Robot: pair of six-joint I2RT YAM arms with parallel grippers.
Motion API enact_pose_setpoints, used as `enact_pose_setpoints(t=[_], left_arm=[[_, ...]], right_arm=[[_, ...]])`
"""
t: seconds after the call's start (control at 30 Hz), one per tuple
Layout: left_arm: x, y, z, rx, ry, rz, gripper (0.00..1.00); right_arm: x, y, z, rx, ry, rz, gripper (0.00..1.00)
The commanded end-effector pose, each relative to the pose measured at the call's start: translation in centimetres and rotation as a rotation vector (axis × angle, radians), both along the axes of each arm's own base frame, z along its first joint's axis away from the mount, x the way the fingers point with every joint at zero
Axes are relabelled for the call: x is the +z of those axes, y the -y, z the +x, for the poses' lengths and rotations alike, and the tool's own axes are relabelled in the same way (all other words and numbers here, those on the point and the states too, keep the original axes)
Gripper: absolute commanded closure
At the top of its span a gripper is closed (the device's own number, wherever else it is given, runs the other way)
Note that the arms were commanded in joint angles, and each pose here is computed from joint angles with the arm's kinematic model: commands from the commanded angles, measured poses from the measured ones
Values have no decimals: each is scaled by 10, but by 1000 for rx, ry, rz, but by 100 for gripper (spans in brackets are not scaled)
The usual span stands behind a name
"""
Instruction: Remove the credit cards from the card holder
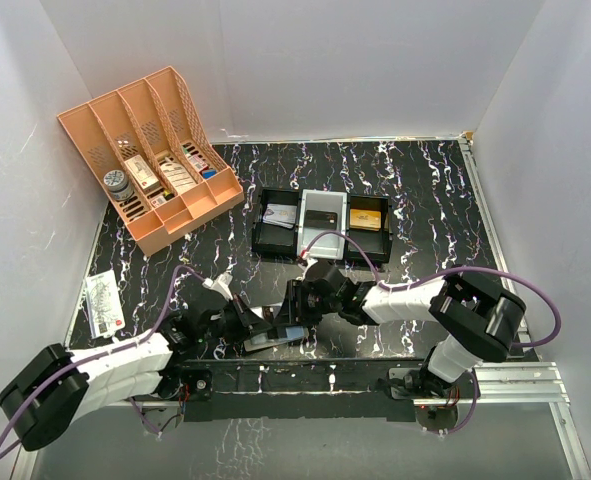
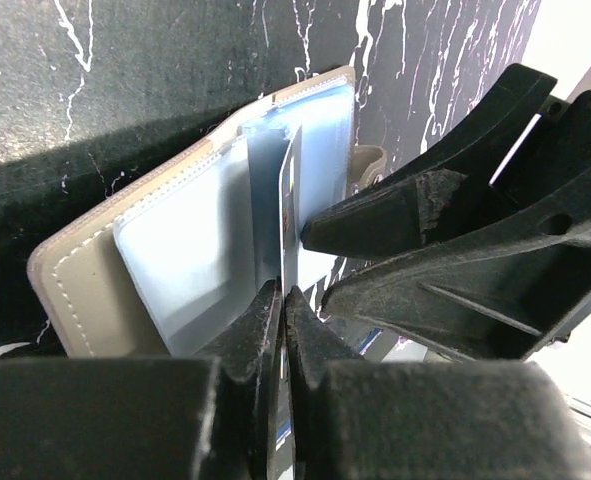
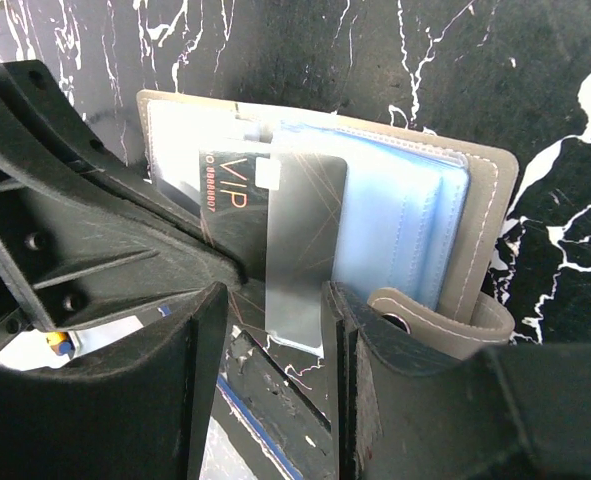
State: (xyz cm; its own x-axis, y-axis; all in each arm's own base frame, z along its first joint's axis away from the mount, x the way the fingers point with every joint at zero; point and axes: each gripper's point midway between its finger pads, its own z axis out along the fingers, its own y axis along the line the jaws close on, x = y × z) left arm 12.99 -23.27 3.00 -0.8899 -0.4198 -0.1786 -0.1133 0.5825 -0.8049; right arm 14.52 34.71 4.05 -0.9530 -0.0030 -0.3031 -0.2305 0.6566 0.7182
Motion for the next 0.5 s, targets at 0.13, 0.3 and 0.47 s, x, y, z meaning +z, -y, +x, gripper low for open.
enact_pose_setpoints(t=[0.13, 0.3, 0.47], left_arm=[[10, -16, 3, 43, 30, 76, 100], [18, -34, 0, 43, 53, 173, 100], [63, -36, 5, -1, 166, 188, 100]], right_arm=[[-11, 22, 2, -7, 31, -136, 56], [37, 8, 12, -7, 121, 3, 42], [69, 38, 43, -230, 181, 4, 14]])
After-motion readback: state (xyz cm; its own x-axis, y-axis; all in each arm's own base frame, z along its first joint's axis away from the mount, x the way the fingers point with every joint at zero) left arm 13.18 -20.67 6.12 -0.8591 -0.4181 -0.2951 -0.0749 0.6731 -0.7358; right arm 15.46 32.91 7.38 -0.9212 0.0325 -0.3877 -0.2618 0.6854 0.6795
